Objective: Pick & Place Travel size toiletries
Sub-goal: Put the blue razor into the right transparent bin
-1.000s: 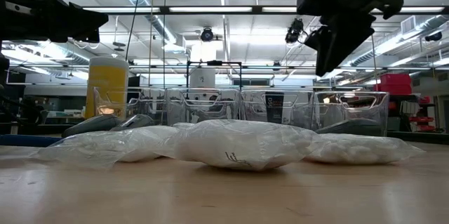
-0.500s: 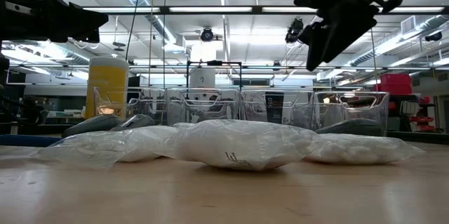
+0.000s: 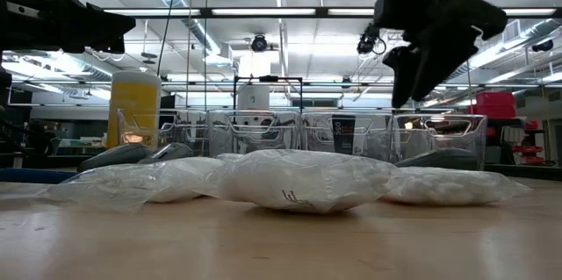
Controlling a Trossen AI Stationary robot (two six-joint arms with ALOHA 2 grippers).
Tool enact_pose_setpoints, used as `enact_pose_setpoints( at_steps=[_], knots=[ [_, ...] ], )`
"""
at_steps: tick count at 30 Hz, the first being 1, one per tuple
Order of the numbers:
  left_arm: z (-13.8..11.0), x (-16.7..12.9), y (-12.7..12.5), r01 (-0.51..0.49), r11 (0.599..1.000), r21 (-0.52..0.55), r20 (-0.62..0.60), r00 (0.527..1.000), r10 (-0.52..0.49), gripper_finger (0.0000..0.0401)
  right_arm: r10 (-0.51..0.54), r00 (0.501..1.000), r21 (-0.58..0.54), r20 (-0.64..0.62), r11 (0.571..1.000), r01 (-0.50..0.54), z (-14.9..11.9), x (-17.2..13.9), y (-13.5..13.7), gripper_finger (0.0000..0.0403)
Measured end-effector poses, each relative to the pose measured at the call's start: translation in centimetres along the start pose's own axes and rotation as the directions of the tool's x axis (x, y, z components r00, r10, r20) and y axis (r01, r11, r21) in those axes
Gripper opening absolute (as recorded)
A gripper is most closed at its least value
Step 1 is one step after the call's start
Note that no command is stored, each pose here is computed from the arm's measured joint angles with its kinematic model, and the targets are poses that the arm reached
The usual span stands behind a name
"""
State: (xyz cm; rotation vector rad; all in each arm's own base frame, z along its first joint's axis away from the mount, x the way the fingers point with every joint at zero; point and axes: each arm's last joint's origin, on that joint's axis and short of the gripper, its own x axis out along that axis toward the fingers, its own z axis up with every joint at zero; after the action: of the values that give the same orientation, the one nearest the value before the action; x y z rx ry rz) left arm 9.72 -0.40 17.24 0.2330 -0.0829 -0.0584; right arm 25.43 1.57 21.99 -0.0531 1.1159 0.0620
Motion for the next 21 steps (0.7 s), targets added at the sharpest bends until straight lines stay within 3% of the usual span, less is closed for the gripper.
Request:
enact_pose_setpoints(
  at_steps=[12,21],
  knots=[
    [0.0,0.0,0.0,0.000,1.000,0.000,0.000,1.000,0.000,0.0024,-0.003,1.000,0.001,0.010,1.000,0.003,0.0,0.2,0.0,0.0294],
    [0.0,0.0,0.0,0.000,1.000,0.000,0.000,1.000,0.000,0.0024,-0.001,0.999,0.007,0.054,1.000,0.001,1.5,0.5,0.1,0.0296]
  ],
)
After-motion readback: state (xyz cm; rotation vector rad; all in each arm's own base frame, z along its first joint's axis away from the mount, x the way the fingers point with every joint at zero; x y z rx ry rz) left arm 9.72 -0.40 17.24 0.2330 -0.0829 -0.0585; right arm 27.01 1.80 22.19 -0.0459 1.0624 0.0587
